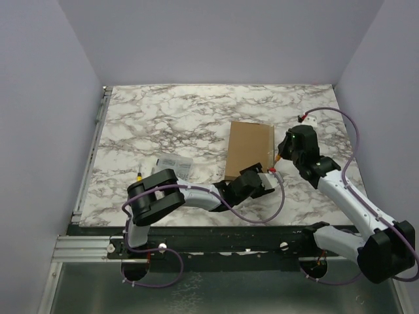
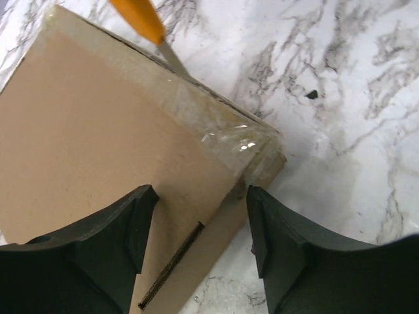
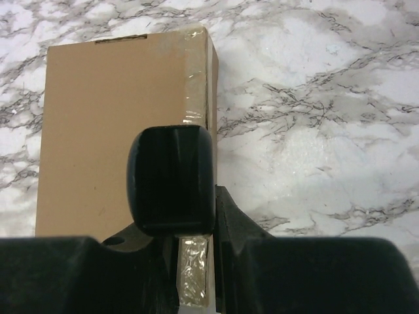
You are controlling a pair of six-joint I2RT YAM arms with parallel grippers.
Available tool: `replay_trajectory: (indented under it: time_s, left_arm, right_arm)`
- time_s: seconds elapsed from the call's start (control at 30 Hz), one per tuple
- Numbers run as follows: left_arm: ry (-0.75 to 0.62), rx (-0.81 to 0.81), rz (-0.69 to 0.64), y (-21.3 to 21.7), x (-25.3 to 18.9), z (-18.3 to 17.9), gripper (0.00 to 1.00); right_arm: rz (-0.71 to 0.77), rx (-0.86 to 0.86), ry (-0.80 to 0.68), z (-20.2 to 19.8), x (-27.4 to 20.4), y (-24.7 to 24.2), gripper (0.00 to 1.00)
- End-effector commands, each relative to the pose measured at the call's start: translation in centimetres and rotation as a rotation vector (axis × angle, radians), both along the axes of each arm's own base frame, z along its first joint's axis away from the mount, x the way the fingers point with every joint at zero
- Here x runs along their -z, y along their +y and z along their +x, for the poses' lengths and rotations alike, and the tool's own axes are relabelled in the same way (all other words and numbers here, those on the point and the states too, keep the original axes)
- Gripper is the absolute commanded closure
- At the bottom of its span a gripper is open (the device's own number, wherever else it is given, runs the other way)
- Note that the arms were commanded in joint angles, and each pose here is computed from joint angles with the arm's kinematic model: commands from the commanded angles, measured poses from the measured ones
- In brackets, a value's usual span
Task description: Unpack the express box
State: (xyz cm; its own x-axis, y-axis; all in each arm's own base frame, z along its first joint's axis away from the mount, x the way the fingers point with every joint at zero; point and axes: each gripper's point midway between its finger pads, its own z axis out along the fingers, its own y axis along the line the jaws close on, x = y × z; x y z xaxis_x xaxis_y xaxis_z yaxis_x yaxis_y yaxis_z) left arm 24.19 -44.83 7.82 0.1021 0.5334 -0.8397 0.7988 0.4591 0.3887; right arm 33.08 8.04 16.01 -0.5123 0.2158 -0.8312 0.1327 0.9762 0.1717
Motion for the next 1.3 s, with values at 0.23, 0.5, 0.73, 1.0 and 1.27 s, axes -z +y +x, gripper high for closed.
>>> replay_trajectory:
  time_s: [0.23,0.5,0.73,1.0,1.27]
  left_arm:
    - [0.051,-0.173,-0.138,-1.3,-0.3,1.7,0.43]
    - [0.066,-0.173,-0.141,-1.0,-0.1,1.4,0.42]
    - [0.106,-0.137,-0.188,0.2,-1.3,0.1,0.34]
    - [0.122,-0.128,-0.200,-0.2,-1.2,0.3,0.33]
    - [0.128,-0.137,-0.204,-0.2,-1.0,0.8,0.33]
  right_arm:
    - [0.078,-0.060,0.079,-5.0,0.8,2.5,1.00]
    - [-0.006,0.028,0.015,-4.9,-1.0,0.3,1.00]
    - [-0.106,0.034,-0.058,-0.9,-4.6,-0.2,1.00]
    - [-0.094,-0.018,-0.064,2.0,-4.3,1.1,1.00]
    - [-0.079,-0.024,-0.068,2.3,-4.3,1.5,1.00]
